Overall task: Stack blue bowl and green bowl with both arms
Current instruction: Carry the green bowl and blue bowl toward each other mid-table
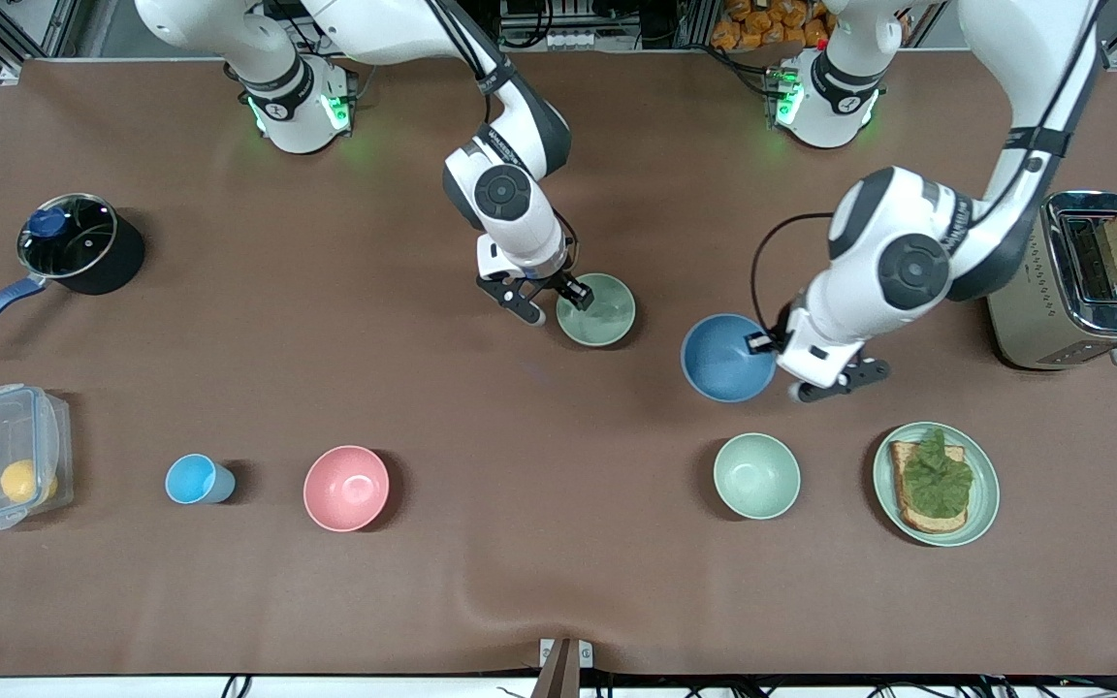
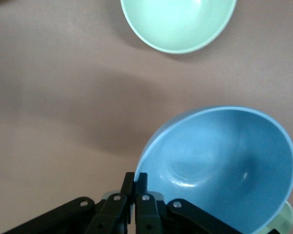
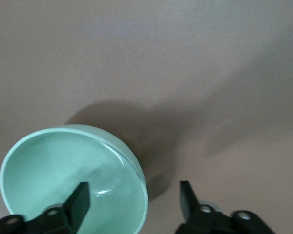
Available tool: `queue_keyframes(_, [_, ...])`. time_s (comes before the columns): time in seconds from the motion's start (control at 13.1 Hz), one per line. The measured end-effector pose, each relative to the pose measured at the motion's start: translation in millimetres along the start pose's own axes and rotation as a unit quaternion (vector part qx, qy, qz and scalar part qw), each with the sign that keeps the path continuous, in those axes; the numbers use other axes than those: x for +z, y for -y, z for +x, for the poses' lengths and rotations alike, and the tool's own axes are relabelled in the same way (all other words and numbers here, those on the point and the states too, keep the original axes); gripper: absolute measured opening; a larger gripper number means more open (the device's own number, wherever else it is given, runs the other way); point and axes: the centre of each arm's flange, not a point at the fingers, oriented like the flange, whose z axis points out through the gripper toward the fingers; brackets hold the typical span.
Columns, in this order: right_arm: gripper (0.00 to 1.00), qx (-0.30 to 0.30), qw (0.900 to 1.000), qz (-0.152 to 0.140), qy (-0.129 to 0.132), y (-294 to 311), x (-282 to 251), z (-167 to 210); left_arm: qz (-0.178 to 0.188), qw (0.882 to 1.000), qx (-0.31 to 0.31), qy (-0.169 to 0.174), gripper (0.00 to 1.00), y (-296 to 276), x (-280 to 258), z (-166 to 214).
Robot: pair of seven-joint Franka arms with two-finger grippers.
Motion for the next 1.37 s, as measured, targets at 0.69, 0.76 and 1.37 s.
queue_keyframes(0.69, [1.00, 0.161, 0.984, -0.012, 0.072, -12, -21, 108, 0.018, 1.000, -0.017, 0.014, 0.04, -30, 15, -57])
queue_keyframes(0.76, [1.00, 0.181, 0.980, -0.012, 0.085, -15, -16, 115, 0.020, 0.999, -0.023, 0.016, 0.04, -34, 19, -64])
queue_keyframes(1.37, [1.00, 0.269, 0.953, -0.018, 0.137, -31, 27, 143, 0.007, 0.999, -0.043, 0.023, 0.04, -51, 33, -93])
